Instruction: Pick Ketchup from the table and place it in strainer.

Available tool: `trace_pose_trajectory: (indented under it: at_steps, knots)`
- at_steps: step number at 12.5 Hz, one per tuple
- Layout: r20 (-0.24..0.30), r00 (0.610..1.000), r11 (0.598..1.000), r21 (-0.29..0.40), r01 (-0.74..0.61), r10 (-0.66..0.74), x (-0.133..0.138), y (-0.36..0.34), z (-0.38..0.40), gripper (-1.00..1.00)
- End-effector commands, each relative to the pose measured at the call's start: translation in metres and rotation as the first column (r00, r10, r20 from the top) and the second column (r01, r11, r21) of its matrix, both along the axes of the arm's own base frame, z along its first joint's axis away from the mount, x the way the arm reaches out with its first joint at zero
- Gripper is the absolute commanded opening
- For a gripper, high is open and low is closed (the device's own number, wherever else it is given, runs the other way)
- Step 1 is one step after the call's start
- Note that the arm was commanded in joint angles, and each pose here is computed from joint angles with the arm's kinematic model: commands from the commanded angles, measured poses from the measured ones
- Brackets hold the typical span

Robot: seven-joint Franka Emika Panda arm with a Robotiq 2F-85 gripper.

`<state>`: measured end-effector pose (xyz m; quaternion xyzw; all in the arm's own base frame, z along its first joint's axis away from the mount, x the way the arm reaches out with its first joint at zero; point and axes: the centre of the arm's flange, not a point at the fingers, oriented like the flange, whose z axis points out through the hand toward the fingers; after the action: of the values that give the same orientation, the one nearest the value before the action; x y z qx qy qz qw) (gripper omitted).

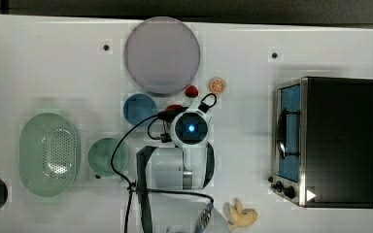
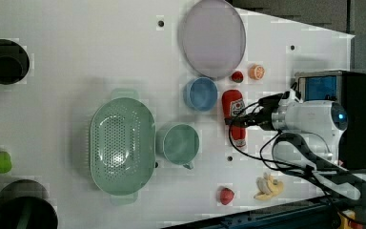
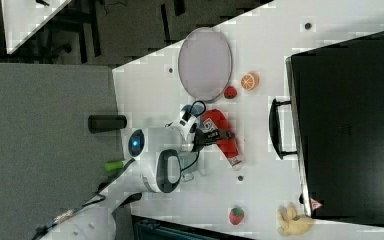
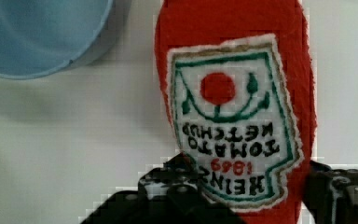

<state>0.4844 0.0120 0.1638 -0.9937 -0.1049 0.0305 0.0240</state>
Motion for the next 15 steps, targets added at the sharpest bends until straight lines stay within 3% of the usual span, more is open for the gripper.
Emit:
trace_pose_trajectory:
  at_steps: [1,4,7,11,15]
  knots:
    - [0.094,0.995,0.999,-0.023,-0.04,0.042,0.019,-0.001,0.088,0.21]
    - [0.085,0.995,0.998,-0.046,-0.046,0.05,0.014,0.017,0.162,0.21]
    - [0.042,0.999,0.997,-0.08,0.003,0.001,-0.002,0.058,0.218,0.21]
    - [0.087,0.996,0.994,-0.099,0.047,-0.038,-0.021,0.141,0.255,0.21]
    - [0.092,0.984,0.984,-0.083,0.158,-0.15,-0.051,0.23,0.243,0.21]
